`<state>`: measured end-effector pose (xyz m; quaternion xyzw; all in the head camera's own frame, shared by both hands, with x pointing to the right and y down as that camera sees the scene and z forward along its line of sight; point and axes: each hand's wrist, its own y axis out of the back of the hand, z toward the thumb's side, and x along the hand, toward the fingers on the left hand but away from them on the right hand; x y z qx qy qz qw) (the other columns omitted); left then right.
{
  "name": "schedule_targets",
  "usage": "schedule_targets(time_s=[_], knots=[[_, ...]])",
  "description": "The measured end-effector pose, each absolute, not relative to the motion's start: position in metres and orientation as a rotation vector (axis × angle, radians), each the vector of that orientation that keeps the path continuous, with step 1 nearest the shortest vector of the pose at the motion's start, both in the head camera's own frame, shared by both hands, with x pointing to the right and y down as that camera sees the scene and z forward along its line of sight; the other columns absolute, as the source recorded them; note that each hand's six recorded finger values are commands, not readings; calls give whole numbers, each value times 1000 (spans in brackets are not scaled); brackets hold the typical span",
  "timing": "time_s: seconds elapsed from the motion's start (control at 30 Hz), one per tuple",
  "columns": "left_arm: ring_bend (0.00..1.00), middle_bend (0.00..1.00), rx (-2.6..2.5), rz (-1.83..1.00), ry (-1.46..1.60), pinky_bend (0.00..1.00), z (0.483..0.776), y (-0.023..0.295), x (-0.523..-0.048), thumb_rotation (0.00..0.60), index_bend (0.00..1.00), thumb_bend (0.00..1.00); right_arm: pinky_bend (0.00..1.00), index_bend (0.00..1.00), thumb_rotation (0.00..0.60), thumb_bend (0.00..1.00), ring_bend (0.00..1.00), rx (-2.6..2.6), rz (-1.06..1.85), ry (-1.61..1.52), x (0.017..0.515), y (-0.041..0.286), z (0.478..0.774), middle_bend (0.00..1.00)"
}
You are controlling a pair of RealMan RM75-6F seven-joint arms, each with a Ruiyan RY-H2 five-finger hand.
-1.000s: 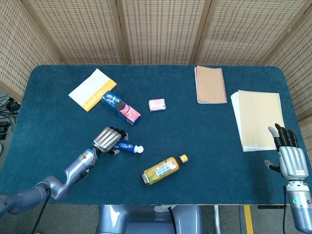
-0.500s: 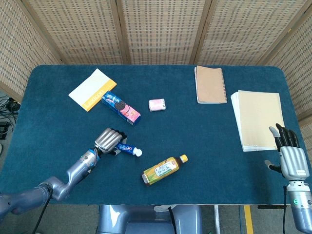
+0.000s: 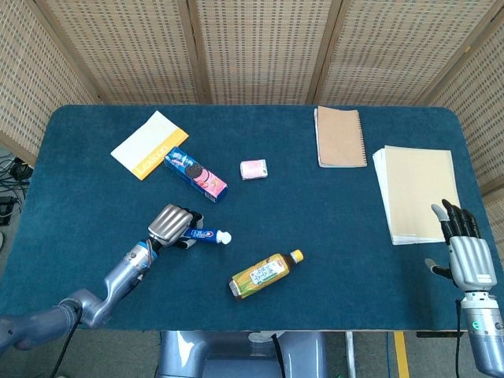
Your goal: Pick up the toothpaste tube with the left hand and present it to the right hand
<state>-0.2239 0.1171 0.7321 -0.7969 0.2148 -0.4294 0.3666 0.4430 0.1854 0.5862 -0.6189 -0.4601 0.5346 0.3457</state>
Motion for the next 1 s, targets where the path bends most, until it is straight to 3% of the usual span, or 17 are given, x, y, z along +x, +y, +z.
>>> schedule_targets(time_s=[0.33,0.47,0.67,0.8,1.0], knots=[[538,568,-2198,-1010,837,556,704,93,-215,600,749,438,0,0,597,0,0,-1834,1219,-1247,402,138,571,0],[542,571,-2250,-976,909,556,699,87,-201,600,751,438,0,0,446,0,0,-1958,1157,-1257,376,107,562,0],[543,573,-2305,-925,985,557,692,77,-177,600,753,439,0,0,308,0,0,-2121,1048,-1313,333,68,549,0],[543,572,-2329,-889,993,557,684,67,-156,600,753,438,0,0,155,0,0,-2173,1014,-1346,311,50,547,0],[543,574,-2364,-855,1000,557,677,55,-128,600,760,454,0,0,142,0,0,-2290,965,-1421,273,27,544,0]])
